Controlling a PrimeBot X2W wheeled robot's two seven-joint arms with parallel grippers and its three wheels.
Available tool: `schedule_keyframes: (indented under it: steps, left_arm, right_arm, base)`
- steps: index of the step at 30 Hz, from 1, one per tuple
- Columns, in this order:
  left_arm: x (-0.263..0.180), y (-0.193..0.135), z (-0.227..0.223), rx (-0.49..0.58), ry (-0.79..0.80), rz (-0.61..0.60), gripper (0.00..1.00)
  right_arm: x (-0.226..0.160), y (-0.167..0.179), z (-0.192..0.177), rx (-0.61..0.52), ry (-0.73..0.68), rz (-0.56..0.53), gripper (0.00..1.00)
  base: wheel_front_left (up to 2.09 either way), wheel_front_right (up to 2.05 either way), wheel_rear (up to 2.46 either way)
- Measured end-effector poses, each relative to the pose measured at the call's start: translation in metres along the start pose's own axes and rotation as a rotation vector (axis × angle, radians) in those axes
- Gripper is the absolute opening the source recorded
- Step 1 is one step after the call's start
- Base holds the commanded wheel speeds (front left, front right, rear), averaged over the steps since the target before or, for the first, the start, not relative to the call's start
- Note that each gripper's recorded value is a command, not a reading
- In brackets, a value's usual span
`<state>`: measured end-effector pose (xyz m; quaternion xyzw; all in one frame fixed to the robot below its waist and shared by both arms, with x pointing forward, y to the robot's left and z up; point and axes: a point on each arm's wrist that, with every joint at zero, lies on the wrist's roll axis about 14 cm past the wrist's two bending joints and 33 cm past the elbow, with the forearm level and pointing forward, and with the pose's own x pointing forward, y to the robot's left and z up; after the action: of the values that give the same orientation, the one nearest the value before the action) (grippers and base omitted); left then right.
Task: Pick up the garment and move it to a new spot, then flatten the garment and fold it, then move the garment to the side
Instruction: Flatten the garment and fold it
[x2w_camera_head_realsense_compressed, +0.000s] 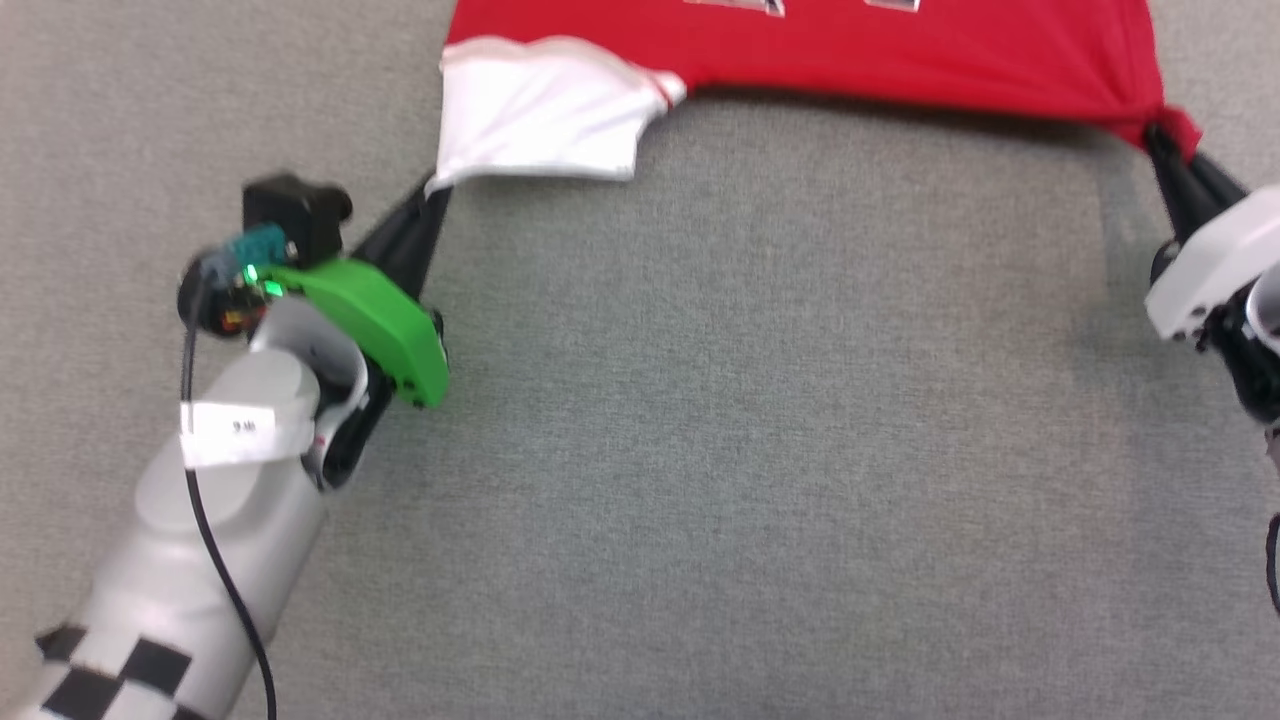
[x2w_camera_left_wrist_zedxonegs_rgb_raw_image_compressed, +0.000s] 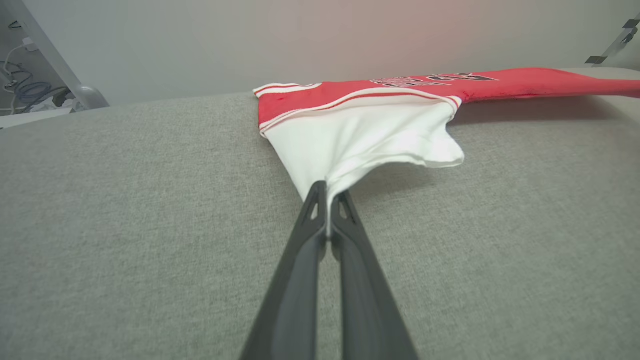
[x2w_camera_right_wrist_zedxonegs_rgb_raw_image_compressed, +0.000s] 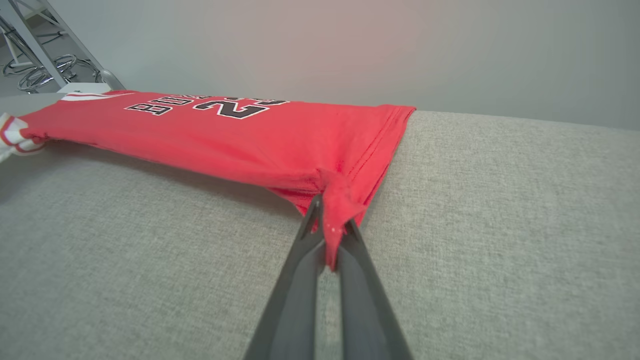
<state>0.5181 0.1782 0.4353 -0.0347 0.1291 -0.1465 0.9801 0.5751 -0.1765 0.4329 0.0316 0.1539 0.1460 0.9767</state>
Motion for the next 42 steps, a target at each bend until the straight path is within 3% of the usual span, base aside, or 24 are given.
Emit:
schedule_keyframes:
  steps: [19,22,35,42]
  left_arm:
    - [-0.165,-0.060,-0.042,-0.157,0.188,-0.081,0.00]
    - [-0.185,-0.063,-0.044,-0.137,0.199,-0.077,0.00]
    - [-0.248,-0.096,-0.065,-0.211,0.279,-0.128,0.00]
    - [-0.274,-0.113,-0.079,-0.282,0.344,-0.177,0.00]
  right_arm:
    - [-0.119,0.030,-0.046,0.136,0.086,0.006,0.00]
    - [-0.134,0.033,-0.046,0.146,0.080,0.012,0.00]
    - [-0.208,0.053,-0.072,0.214,0.149,0.066,0.00]
    - [-0.244,0.049,-0.088,0.266,0.176,0.044,0.00]
  base:
    - [0.00,0.00,0.00]
    - [0.00,0.00,0.00]
    - [0.00,0.00,0.00]
    - [0.00,0.00,0.00]
